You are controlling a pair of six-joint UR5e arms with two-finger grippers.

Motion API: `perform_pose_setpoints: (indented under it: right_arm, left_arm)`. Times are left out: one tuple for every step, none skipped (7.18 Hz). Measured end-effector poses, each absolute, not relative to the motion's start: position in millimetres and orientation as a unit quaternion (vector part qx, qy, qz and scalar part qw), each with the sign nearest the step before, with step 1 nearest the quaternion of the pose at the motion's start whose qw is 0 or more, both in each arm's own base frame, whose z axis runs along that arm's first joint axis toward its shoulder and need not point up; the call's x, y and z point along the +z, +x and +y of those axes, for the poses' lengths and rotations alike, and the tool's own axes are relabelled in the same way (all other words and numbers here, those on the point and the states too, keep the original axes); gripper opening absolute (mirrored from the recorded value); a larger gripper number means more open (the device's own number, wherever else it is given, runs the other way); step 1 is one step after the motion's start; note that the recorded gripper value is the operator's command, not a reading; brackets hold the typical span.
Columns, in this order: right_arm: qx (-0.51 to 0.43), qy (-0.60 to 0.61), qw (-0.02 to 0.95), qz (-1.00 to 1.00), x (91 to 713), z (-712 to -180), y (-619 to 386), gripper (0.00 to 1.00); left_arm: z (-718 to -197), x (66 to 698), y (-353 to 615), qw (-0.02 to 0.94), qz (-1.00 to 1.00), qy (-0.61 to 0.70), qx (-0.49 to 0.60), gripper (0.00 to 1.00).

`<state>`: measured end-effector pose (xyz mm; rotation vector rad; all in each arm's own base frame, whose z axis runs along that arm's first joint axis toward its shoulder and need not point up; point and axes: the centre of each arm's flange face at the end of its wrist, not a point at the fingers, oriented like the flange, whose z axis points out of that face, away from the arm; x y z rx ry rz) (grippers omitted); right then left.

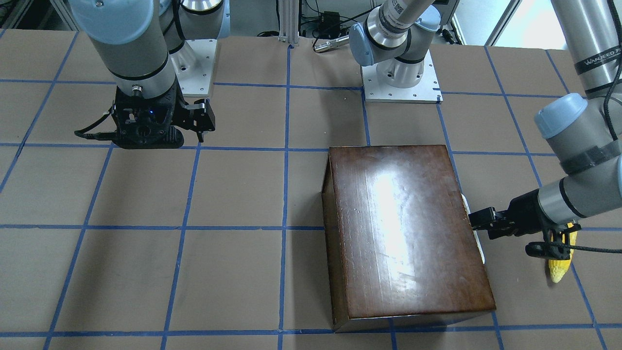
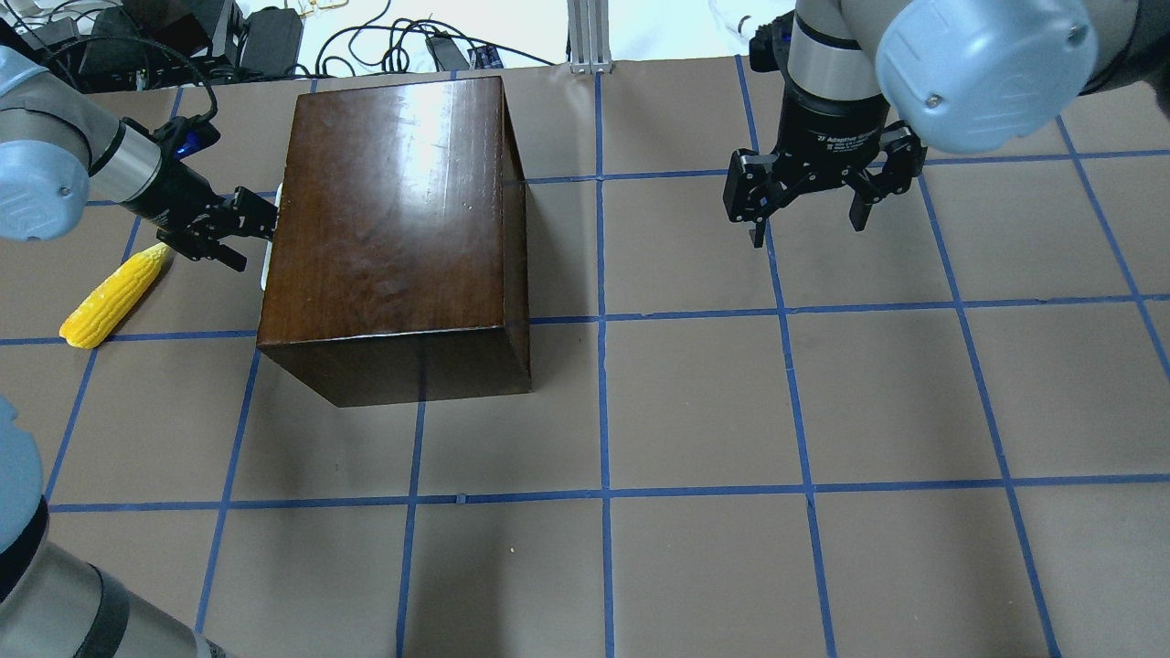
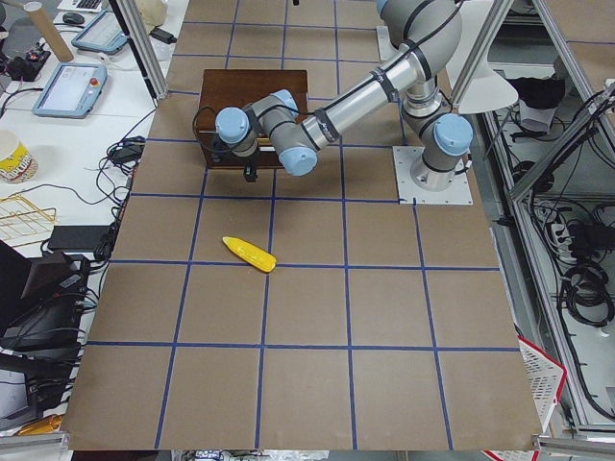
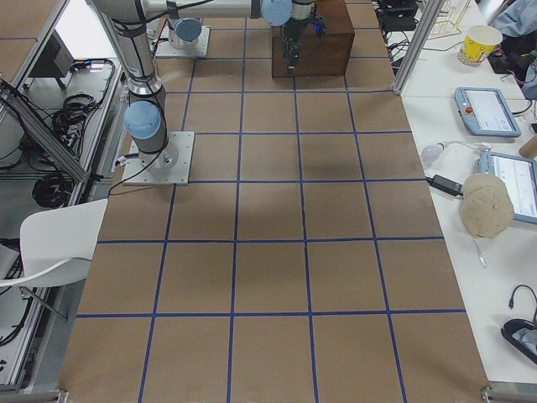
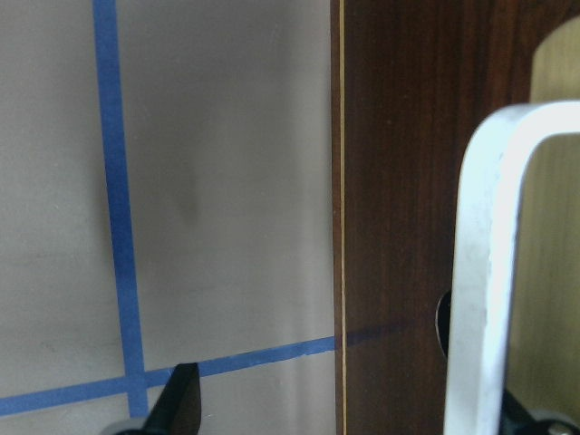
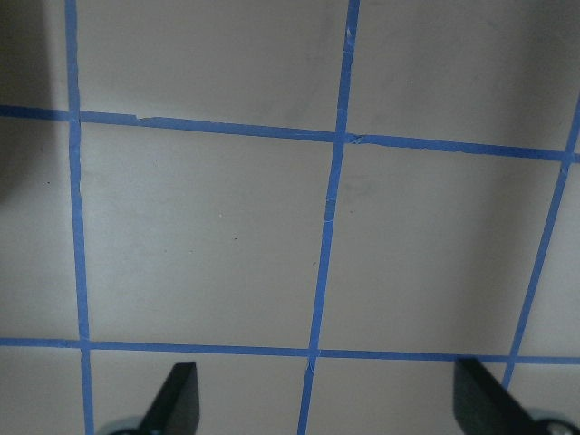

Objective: Open drawer and put corn inside
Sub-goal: 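Lower the left gripper and hook the white drawer handle, then pull the drawer open outward with the left gripper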

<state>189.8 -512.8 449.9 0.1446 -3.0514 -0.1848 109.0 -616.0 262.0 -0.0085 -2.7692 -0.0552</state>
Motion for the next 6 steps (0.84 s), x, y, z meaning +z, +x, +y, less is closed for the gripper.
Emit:
perform_pose_setpoints:
  right_arm:
    - [-0.060, 0.047, 0.041, -0.996, 449.9, -512.8, 189.8, 1.00]
    - [-0.060, 0.047, 0.041, -0.996, 449.9, -512.8, 189.8, 1.00]
    - [-0.060, 0.047, 0.041, -0.996, 449.9, -512.8, 189.8, 1.00]
    - [-0.060, 0.047, 0.041, -0.996, 449.9, -512.8, 189.8, 1.00]
    - [-0.060, 0.047, 0.041, -0.996, 449.9, -512.8, 189.8, 1.00]
    - [-0.060, 0.047, 0.041, -0.996, 449.9, -512.8, 189.8, 1.00]
  left_arm:
    - [-616.7, 262.3, 110.6, 0.184, -0.983, -0.004, -0.018, 1.00]
    - [-617.1, 262.4, 112.7, 0.183, -0.983, -0.008, -0.017, 1.00]
    - [-617.3, 262.5, 114.6, 0.183, -0.983, -0.014, -0.016, 1.00]
    - [-617.1, 262.3, 116.0, 0.182, -0.983, -0.016, -0.015, 1.00]
    - [-616.9, 262.2, 117.5, 0.182, -0.983, -0.019, -0.014, 1.00]
    - [-616.6, 262.5, 119.9, 0.182, -0.983, -0.024, -0.013, 1.00]
